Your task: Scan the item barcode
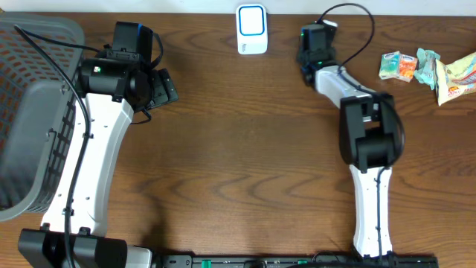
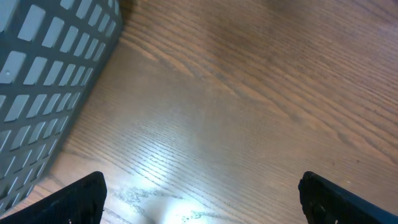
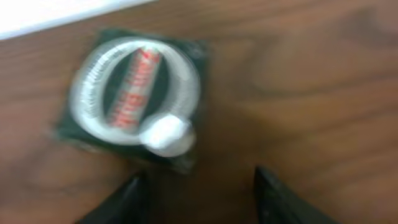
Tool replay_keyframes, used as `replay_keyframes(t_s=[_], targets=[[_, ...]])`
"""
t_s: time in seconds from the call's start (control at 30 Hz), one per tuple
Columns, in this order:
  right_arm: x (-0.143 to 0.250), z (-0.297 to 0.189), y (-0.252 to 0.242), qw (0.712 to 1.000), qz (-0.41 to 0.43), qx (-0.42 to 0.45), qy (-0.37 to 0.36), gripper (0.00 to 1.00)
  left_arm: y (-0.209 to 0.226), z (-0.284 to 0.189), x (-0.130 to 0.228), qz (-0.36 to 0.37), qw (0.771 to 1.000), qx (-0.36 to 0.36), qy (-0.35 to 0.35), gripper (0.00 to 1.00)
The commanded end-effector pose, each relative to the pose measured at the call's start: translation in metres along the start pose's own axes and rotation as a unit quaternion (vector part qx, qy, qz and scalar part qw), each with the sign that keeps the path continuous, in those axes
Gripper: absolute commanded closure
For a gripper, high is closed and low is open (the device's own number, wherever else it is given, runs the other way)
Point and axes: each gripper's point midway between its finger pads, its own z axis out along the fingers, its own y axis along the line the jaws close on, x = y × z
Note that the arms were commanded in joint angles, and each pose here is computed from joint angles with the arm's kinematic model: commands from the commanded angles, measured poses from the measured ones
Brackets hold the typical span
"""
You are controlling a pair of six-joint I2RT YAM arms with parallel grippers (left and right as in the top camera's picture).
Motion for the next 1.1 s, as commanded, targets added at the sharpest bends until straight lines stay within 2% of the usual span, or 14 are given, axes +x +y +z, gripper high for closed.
replay_keyframes(t_s=[0.0, 0.1, 0.17, 0.23, 0.4, 0.5, 0.63, 0.9, 1.07], targets=[[-0.016, -0.016, -0.027, 1.0, 0.003, -0.007, 0.03, 0.48, 0.001, -0.001, -0.002, -0.007, 1.0, -0.004, -0.003, 0.02], [-0.026, -0.033, -0.045, 0.999, 0.009, -0.002, 0.051, 0.49, 0.001, -0.001, -0.002, -0.007, 1.0, -0.004, -0.003, 0.02], [-0.038, -0.041, -0.038, 0.998, 0.018, -0.04, 0.051, 0.39, 0.001, -0.001, -0.002, -0.007, 1.0, -0.004, -0.003, 0.02], [-0.046, -0.044, -0.021, 0.995, 0.025, -0.087, 0.041, 0.2, 0.001, -0.001, -0.002, -0.007, 1.0, -0.004, -0.003, 0.02], [-0.062, -0.048, 0.029, 0.988, 0.022, -0.154, -0.017, 0.12, 0.001, -0.001, -0.002, -0.007, 1.0, -0.004, -0.003, 0.02], [-0.056, -0.038, 0.039, 0.991, 0.026, -0.125, -0.046, 0.05, 0.001, -0.001, -0.002, -0.007, 1.0, -0.004, -0.003, 0.02], [-0.047, -0.026, 0.044, 0.992, 0.028, -0.11, -0.061, 0.01, 0.001, -0.001, -0.002, -0.007, 1.0, -0.004, -0.003, 0.02], [-0.02, 0.005, 0.023, 0.996, 0.035, -0.061, -0.056, 0.01, 0.001, -0.001, -0.002, -0.007, 1.0, -0.004, -0.003, 0.02], [-0.006, 0.02, 0.016, 0.996, 0.036, -0.063, -0.043, 0.01, 0.001, -0.001, -0.002, -0.007, 1.0, -0.004, -0.003, 0.02]])
